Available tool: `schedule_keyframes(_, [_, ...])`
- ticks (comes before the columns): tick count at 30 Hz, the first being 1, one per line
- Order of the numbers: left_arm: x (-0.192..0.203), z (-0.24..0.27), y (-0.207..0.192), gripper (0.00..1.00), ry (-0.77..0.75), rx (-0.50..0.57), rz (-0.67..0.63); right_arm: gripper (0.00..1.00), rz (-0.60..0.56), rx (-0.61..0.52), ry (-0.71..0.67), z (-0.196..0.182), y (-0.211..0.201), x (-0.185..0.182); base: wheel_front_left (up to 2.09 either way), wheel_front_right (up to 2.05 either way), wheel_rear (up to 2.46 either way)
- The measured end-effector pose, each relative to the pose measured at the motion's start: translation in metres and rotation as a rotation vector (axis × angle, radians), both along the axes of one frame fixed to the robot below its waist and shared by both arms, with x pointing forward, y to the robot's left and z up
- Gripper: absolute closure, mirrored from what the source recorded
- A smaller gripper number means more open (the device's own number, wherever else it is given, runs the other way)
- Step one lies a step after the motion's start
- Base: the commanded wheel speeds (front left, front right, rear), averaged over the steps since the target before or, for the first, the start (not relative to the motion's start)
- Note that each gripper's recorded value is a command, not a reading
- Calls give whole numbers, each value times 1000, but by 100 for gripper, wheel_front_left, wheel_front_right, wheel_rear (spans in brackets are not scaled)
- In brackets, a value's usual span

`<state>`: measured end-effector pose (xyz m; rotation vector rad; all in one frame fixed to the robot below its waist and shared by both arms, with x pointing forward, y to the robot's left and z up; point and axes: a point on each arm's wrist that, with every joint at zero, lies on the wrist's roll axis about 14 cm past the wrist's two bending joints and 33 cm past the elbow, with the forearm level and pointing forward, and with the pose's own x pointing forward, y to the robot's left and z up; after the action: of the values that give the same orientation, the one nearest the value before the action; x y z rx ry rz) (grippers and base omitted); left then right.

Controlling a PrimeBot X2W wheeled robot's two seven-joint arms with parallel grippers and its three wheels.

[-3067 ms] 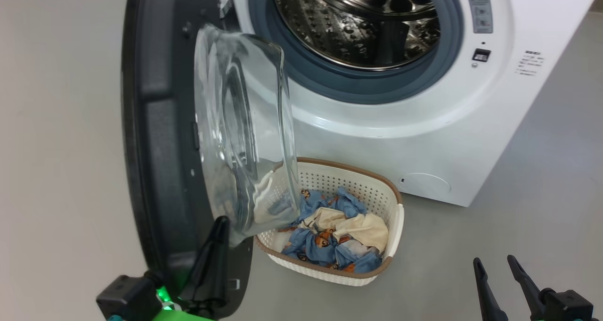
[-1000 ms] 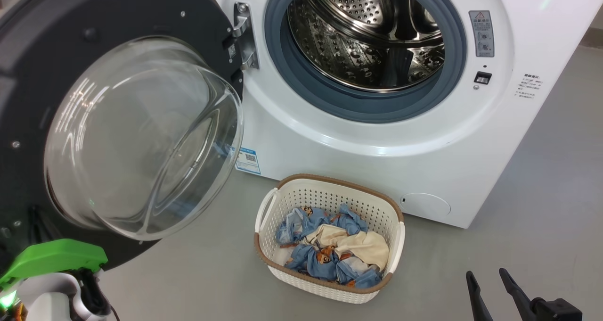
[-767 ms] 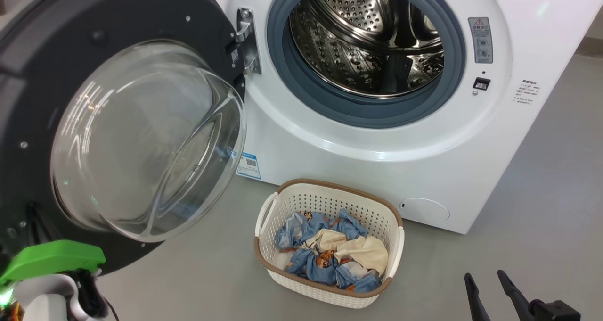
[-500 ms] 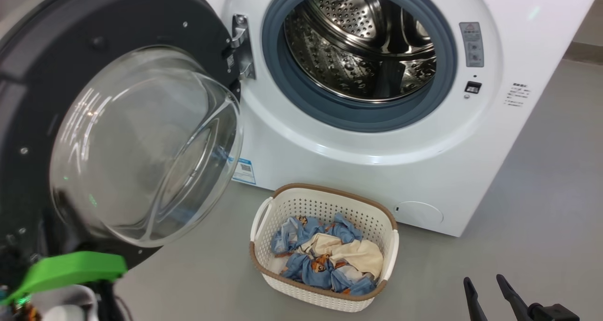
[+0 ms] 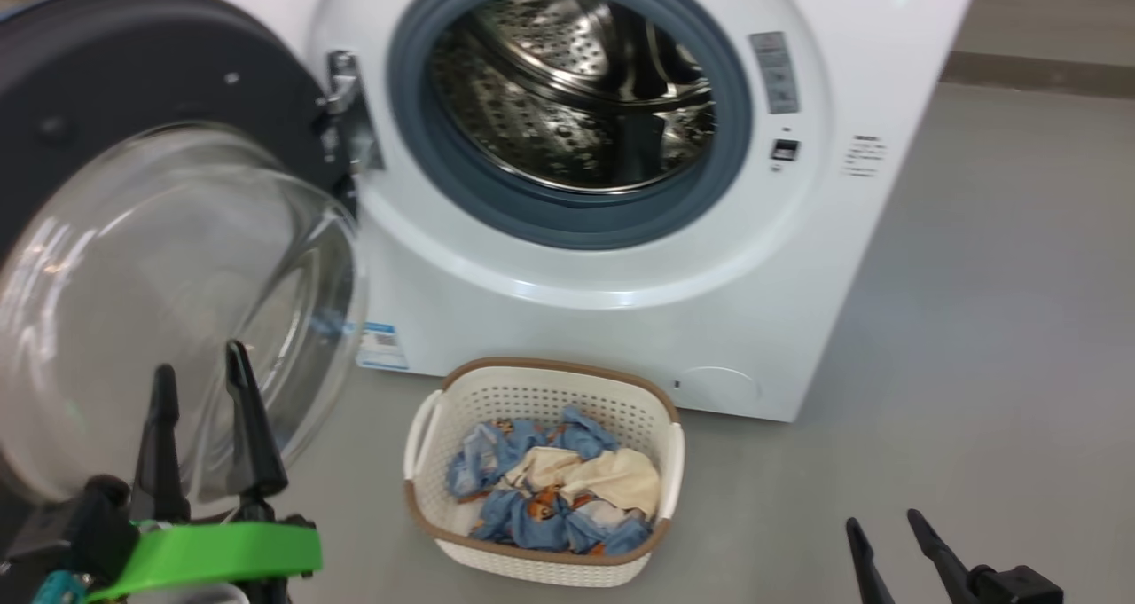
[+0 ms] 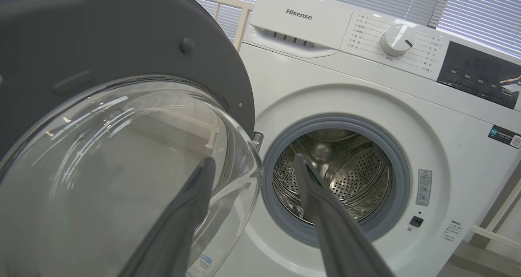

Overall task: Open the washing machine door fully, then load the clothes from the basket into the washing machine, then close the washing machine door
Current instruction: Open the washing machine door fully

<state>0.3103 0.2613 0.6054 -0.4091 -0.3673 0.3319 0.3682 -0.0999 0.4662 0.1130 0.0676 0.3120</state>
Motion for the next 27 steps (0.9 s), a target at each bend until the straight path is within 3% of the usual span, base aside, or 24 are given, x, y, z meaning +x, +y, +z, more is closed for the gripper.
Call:
schedule_keyframes(12, [36,-58,-67,0,146,71,-286,0,-146,2,-41,12,-47,-10,0,0,0])
schedule_keyframes(27, [50,-127,-93,0,328,121,-408,0,-301,-36,-15,3,-98,-30,0,0,0])
